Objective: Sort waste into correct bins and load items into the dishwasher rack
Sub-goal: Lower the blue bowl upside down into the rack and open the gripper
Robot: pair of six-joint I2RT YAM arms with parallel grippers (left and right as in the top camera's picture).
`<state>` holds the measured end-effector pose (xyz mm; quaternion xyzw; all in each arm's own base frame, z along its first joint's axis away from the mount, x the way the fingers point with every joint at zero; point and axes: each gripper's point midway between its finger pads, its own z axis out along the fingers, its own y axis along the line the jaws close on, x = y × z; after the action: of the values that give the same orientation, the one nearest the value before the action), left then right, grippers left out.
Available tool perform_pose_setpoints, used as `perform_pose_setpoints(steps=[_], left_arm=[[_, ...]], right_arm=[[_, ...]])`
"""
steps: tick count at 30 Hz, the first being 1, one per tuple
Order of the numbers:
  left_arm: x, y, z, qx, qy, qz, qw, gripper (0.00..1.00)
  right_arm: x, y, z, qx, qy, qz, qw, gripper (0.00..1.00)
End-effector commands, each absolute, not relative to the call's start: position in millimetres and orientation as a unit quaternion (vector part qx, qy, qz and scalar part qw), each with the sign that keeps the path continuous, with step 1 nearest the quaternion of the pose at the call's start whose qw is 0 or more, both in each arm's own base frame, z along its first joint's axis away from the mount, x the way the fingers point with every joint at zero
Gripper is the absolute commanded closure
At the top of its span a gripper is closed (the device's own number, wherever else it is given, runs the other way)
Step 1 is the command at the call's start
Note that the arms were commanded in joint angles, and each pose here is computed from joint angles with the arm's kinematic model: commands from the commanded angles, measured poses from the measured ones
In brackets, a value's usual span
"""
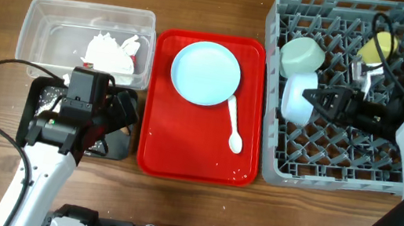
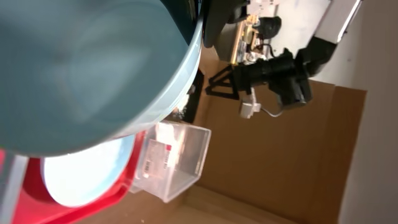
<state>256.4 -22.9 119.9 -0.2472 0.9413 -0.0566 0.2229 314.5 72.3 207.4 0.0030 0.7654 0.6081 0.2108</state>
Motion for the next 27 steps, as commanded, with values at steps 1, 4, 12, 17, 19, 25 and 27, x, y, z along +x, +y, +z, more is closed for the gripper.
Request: perform_pose_setpoints(steps=[1,4,12,17,19,25,27], left_arm=[[257,-22,120,-0.248,0.941,-0.058,0.222,0.00],[257,-22,120,-0.248,0.941,-0.058,0.222,0.00],[257,-22,120,-0.248,0.941,-0.058,0.222,0.00],[257,-22,120,-0.248,0.941,-0.058,0.222,0.00],[257,-22,120,-0.248,0.941,-0.058,0.222,0.00],[256,-22,120,-0.248,0.941,-0.058,0.222,0.00],[256,-22,119,-0.248,0.941,-0.058,0.221,0.00]], right_arm=[[308,74,187,-0.001,0.772,0.600,0.207,0.96],[305,75,176,0.000,0.771,0.602,0.207,0.96],[302,75,167,0.006,0.772,0.602,0.205,0.95],[306,64,146,0.039,0.809,0.558,0.183,0.94],[310,53,129,0.065,0.838,0.514,0.170,0.94],[311,15,95,0.122,0.890,0.411,0.156,0.86],[311,6,92,0.132,0.893,0.400,0.159,0.84]])
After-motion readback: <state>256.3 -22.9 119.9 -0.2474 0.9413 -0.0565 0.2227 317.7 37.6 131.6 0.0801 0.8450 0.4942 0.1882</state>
